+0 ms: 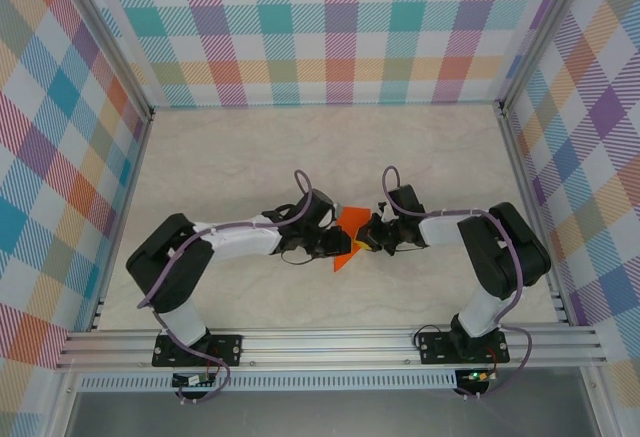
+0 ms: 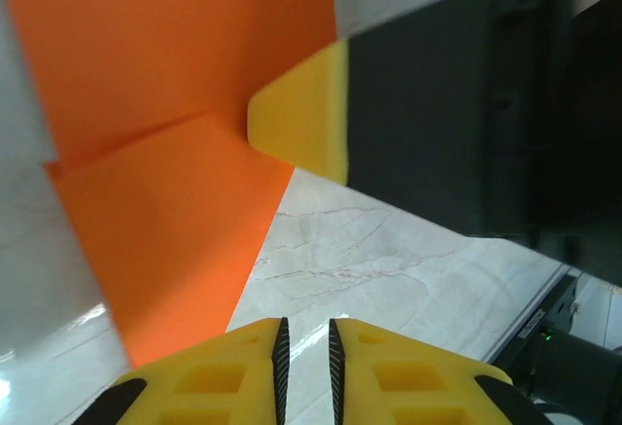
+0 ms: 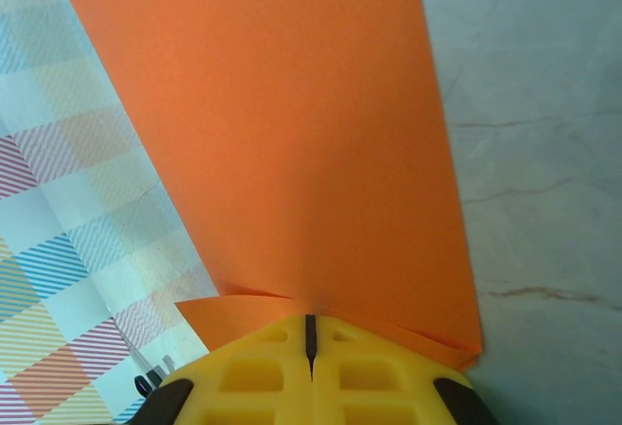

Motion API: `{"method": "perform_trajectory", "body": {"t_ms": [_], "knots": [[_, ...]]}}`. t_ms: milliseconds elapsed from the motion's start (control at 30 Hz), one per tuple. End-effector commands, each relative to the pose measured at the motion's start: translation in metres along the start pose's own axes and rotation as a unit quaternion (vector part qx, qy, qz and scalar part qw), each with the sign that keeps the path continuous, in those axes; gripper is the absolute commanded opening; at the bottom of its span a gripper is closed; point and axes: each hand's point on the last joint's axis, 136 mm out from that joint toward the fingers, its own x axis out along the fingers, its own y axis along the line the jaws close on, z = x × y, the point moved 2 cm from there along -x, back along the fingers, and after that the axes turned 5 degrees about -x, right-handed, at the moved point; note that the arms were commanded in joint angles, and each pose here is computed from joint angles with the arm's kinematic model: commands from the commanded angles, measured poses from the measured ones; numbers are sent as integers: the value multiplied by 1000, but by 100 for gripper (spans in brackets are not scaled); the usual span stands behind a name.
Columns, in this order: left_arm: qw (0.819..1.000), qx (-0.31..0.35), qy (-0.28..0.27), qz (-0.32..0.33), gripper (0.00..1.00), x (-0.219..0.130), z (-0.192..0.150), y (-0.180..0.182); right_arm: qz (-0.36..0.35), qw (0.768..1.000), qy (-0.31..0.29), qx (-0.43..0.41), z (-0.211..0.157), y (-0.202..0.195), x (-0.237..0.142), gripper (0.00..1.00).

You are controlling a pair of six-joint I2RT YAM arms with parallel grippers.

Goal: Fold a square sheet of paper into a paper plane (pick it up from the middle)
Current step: Third fold the triangle at the center of the table.

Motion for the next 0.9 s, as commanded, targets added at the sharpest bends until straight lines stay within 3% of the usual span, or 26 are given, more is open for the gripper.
{"method": "perform_trajectory", "body": {"t_ms": [0, 200, 700, 867], "knots": [[999, -30, 15, -30, 19, 14, 2, -10, -36, 999, -2, 29, -7, -20, 1, 5], [998, -58, 12, -19, 18, 28, 0, 6, -36, 999, 5, 28, -9, -22, 4, 5], [995, -76, 29, 58, 15, 22, -19, 48, -60, 998, 7, 29, -13, -35, 4, 5], [994, -92, 39, 52, 15, 14, -28, 58, -70, 997, 8, 28, -14, -38, 4, 5]]}}
